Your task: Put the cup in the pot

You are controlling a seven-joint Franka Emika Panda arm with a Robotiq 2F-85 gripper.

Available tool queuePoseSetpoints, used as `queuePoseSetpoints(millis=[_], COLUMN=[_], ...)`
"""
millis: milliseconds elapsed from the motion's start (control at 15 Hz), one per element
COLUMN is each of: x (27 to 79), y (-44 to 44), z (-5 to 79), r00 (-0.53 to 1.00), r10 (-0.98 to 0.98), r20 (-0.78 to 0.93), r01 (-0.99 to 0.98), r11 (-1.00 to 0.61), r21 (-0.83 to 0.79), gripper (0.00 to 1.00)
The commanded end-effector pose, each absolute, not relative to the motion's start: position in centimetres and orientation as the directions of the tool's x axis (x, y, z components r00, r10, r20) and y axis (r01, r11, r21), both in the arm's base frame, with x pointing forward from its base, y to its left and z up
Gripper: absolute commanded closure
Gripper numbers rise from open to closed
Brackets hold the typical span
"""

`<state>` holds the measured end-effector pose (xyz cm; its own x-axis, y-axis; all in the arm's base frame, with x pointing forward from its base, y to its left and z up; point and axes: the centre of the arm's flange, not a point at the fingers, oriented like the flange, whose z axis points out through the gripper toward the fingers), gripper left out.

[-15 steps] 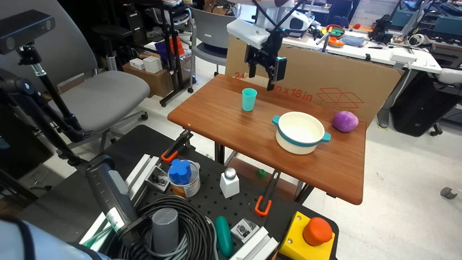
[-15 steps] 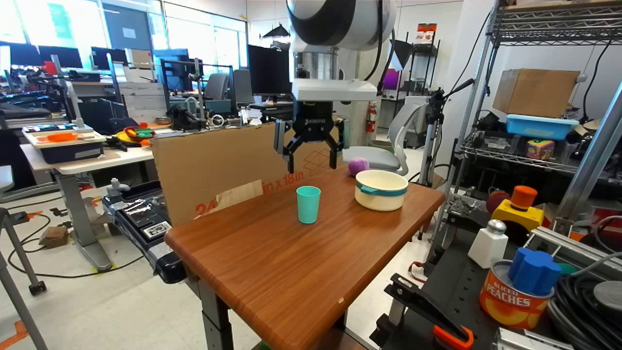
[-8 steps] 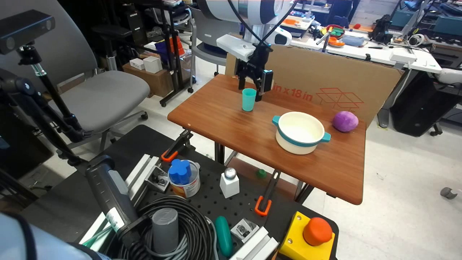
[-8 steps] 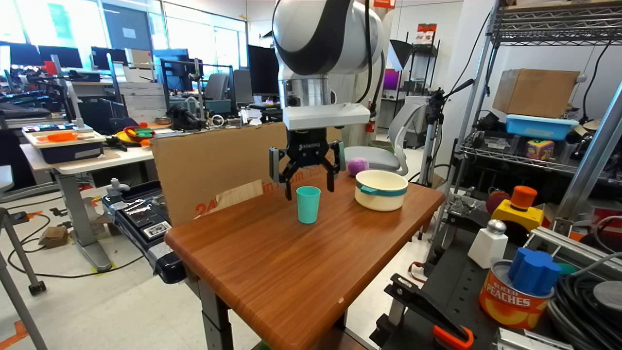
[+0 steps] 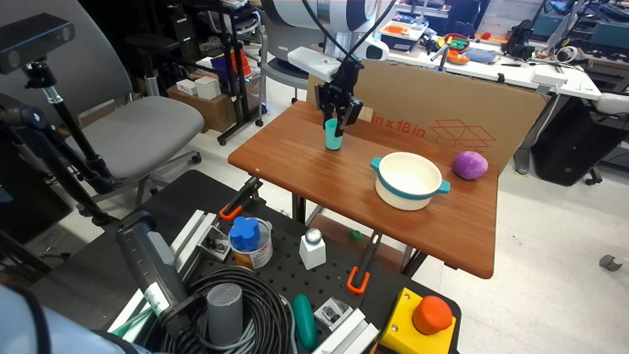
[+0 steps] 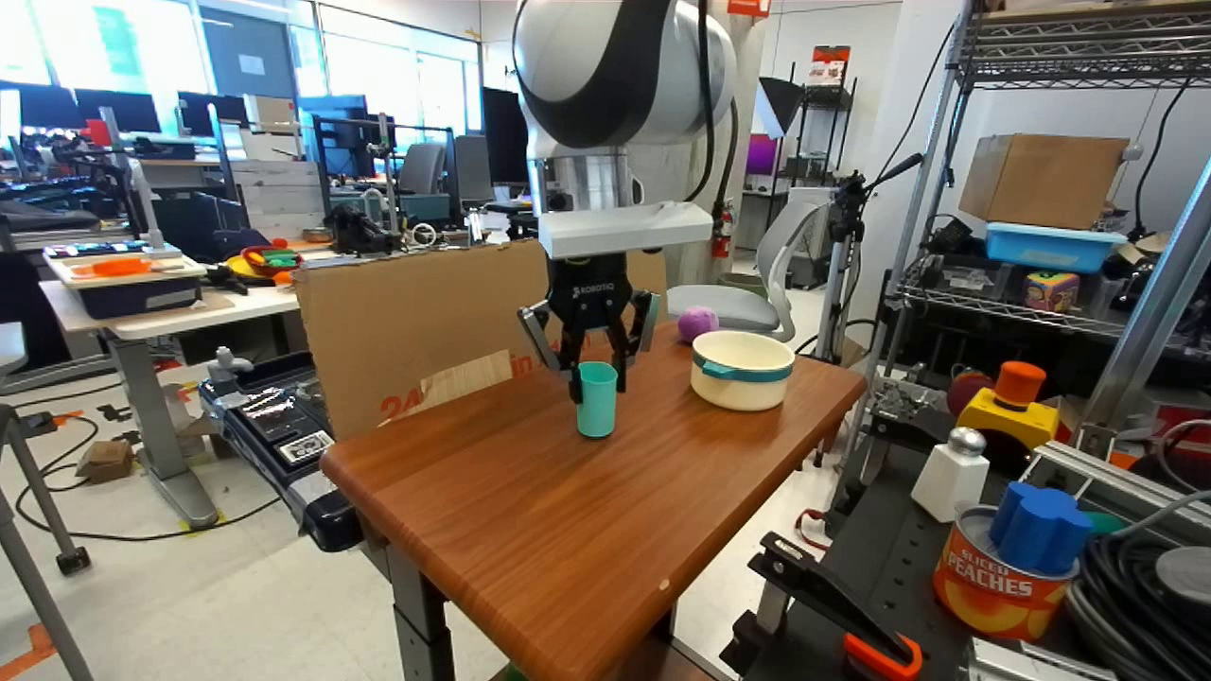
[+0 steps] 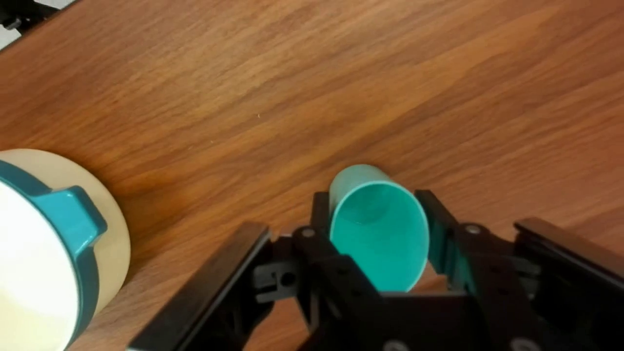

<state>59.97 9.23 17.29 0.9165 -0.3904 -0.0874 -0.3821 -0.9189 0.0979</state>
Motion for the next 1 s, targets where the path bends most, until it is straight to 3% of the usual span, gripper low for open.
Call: queuePoseSetpoints(millis=[0, 333, 933], x=[57.0, 54.0, 54.0], y=[9.6, 6.7, -5.2], z=[21.7, 28.7, 36.6], r00=[0.930, 0.917, 0.789], r10=[-0.354, -0.393, -0.615], r20=[-0.099, -0.064, -0.006], r01=[-0.340, -0.389, -0.614], r11=[-0.931, -0.919, -0.788], r21=[0.130, 0.060, -0.052], gripper=[0.81, 0.83, 0.83])
